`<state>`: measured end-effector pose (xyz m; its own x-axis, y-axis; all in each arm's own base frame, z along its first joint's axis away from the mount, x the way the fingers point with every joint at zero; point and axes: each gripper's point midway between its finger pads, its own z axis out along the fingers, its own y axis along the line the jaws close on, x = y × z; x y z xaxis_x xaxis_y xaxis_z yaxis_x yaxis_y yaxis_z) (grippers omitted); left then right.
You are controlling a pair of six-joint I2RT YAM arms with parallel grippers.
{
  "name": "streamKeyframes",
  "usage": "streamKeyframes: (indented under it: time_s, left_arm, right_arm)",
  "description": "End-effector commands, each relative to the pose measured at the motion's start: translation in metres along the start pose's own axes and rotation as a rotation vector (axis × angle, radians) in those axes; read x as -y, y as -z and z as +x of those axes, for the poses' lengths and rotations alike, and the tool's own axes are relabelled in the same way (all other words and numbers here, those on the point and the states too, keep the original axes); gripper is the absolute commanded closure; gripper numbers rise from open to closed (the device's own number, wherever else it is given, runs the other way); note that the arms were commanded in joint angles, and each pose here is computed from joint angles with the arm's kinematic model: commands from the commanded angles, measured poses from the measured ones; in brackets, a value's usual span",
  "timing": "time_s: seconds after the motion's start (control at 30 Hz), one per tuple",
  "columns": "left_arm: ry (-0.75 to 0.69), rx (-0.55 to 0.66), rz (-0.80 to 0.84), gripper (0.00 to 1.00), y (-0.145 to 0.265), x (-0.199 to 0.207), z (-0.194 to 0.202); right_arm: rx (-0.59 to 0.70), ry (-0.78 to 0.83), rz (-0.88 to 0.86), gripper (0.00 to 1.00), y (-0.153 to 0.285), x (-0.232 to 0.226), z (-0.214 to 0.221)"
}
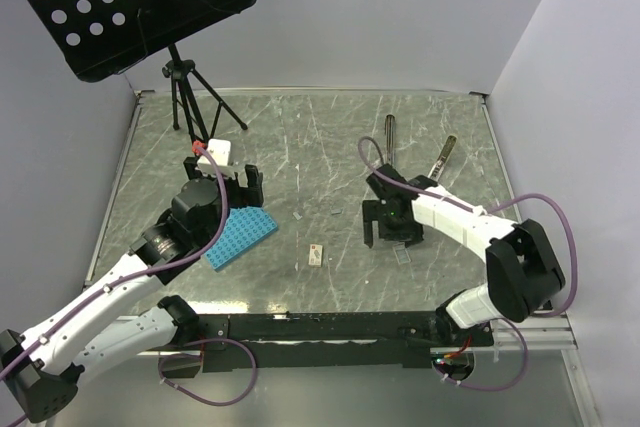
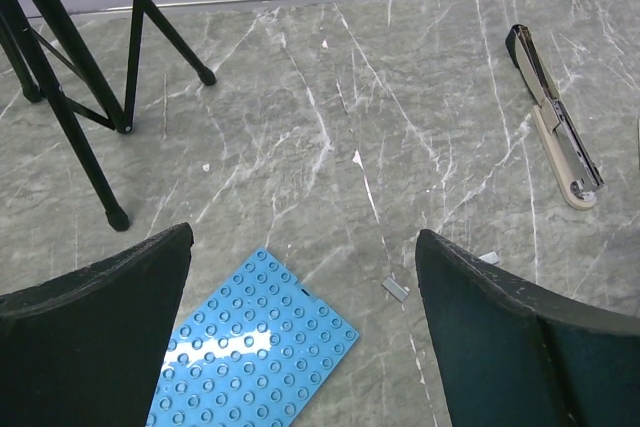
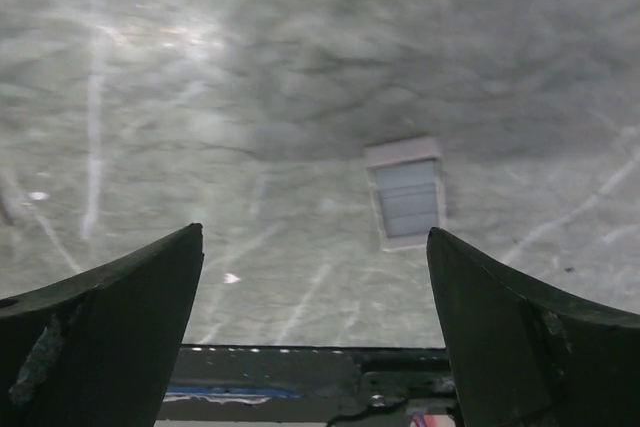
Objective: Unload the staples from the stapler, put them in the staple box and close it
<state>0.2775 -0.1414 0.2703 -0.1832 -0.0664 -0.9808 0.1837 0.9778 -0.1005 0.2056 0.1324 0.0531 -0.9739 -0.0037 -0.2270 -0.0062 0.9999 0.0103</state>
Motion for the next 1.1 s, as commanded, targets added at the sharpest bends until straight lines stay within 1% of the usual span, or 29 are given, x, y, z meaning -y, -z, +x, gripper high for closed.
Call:
streamKeyframes:
  time_s: [0.0,0.1,0.13,0.2,0.37,0.63,0.73,0.77,0.87,0.97,1.07]
  left_arm:
    - [0.036,0.055,0.012,0.03,0.003,0.002,-0.02]
    - [0.04,0.062,0.012,0.03,0.006,0.001,-0.021]
    - [0.041,0.068,0.013,0.03,0.006,0.0,-0.023]
    - [0.043,0.072,0.015,0.03,0.008,0.0,-0.023]
    - [0.043,0.071,0.021,0.03,0.008,0.001,-0.024]
    - [0.037,0.068,0.005,0.03,0.007,-0.002,-0.021]
    - [0.035,0.067,0.002,0.03,0.007,-0.002,-0.022]
    - [0.034,0.065,-0.002,0.03,0.007,-0.003,-0.021]
    - [0.037,0.071,-0.005,0.03,0.008,-0.004,-0.022]
    - [0.035,0.071,-0.001,0.03,0.008,-0.003,-0.022]
    - [0.035,0.068,-0.001,0.03,0.007,-0.003,-0.022]
  right_arm:
    - [-0.021,-0.042,-0.009,0.0,0.004,0.021,0.005]
    - [-0.049,-0.057,-0.033,0.0,-0.002,0.028,0.006]
    - [-0.055,-0.064,-0.066,0.0,-0.002,0.026,0.005]
    - [-0.061,-0.083,-0.067,0.0,-0.006,0.032,0.004]
    - [-0.082,-0.058,-0.113,0.0,-0.009,0.027,0.001]
    - [-0.112,0.008,-0.039,0.02,-0.025,0.037,-0.008]
    - [-0.115,0.029,-0.071,0.03,-0.029,0.031,-0.01]
    - [-0.118,0.035,-0.08,0.04,-0.03,0.029,-0.01]
    - [-0.127,0.04,-0.108,0.13,-0.032,0.025,-0.009]
    - [-0.13,0.044,-0.12,0.19,-0.032,0.023,-0.008]
    - [-0.133,0.043,-0.108,0.28,-0.031,0.025,-0.007]
